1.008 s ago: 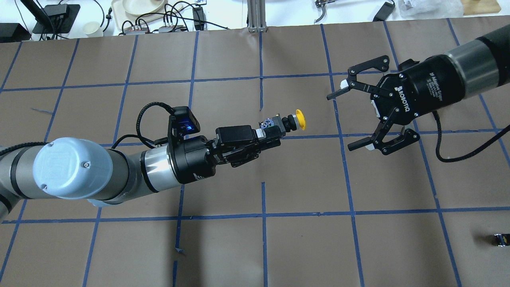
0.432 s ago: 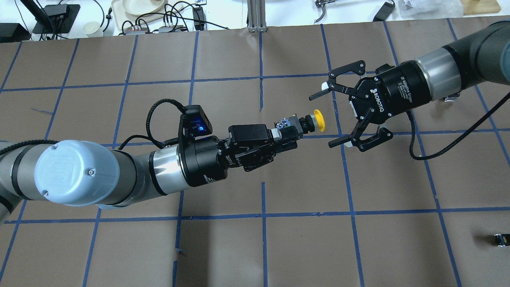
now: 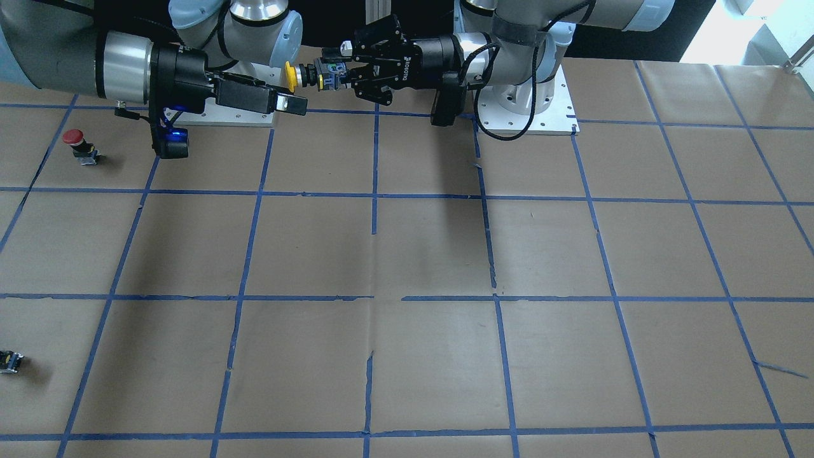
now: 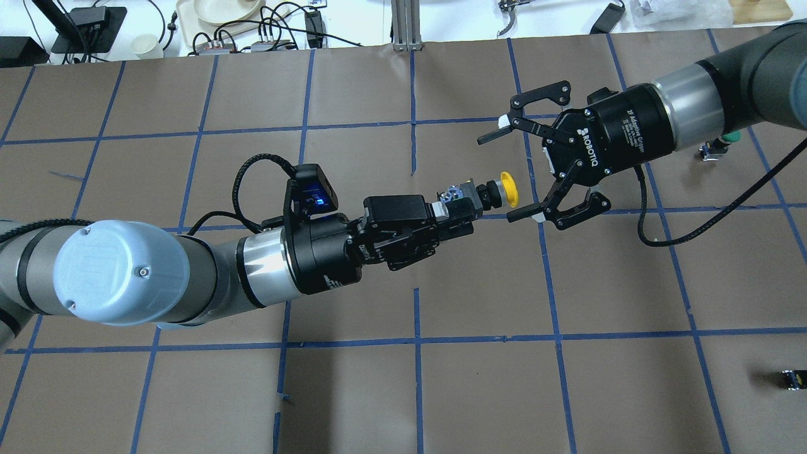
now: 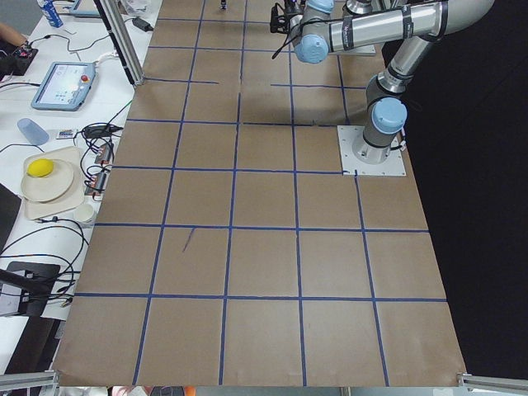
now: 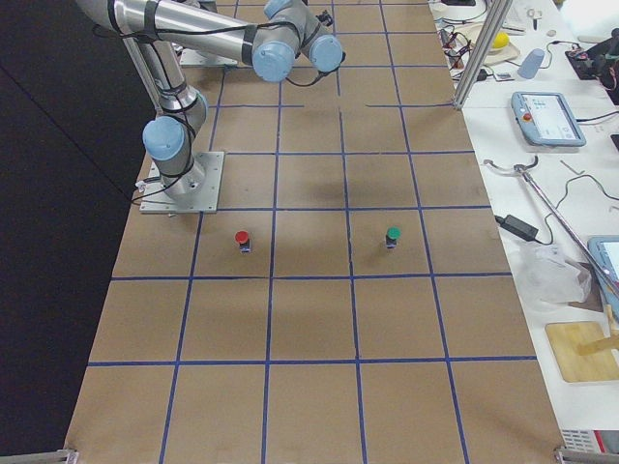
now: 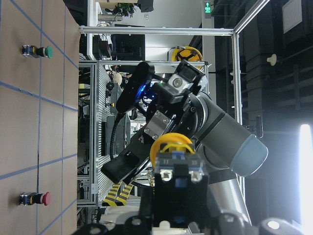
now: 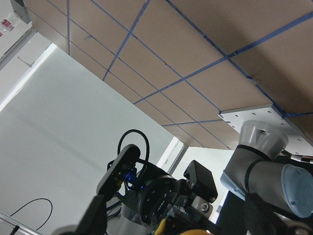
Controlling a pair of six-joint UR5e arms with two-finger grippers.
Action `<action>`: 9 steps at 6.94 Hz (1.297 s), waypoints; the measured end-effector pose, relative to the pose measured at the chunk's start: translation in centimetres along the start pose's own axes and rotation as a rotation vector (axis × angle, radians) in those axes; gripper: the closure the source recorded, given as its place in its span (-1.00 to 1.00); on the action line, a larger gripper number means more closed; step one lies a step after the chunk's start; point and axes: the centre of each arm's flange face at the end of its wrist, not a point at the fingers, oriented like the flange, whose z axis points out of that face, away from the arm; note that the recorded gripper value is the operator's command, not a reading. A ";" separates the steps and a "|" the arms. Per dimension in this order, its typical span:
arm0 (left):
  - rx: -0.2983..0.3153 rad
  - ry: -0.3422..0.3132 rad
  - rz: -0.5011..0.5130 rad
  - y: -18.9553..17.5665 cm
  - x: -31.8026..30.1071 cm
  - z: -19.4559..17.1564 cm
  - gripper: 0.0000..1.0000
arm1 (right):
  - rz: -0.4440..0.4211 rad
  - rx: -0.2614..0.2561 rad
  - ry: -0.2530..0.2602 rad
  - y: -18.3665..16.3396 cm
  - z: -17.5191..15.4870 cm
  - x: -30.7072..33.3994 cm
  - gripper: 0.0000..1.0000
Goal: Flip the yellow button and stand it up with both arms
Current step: 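Close the right gripper on the yellow cap held by the left gripper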
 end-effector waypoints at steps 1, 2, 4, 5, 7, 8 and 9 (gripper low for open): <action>-0.001 0.001 0.002 0.0 0.1 0.0 0.82 | -0.005 0.002 0.001 0.7 0.0 0.0 -0.64; -0.001 0.002 0.005 0.0 0.2 0.0 0.82 | -0.012 0.005 0.002 1.4 0.0 0.0 -0.34; 0.000 0.002 0.009 0.0 0.2 0.0 0.82 | -0.011 0.005 0.004 2.0 0.0 0.1 0.40; 0.000 0.002 0.010 0.0 0.3 0.0 0.82 | -0.003 -0.001 0.004 2.5 0.1 0.4 0.47; 0.000 0.003 0.013 -0.1 0.3 0.0 0.12 | 0.010 -0.011 0.005 3.0 0.2 0.6 0.49; 0.001 0.003 0.014 -0.1 0.3 0.0 -0.99 | 0.011 -0.012 0.005 3.1 0.2 0.6 0.49; 0.000 0.003 0.014 -0.1 0.4 0.0 -1.00 | 0.010 -0.011 0.005 3.2 0.1 0.5 0.49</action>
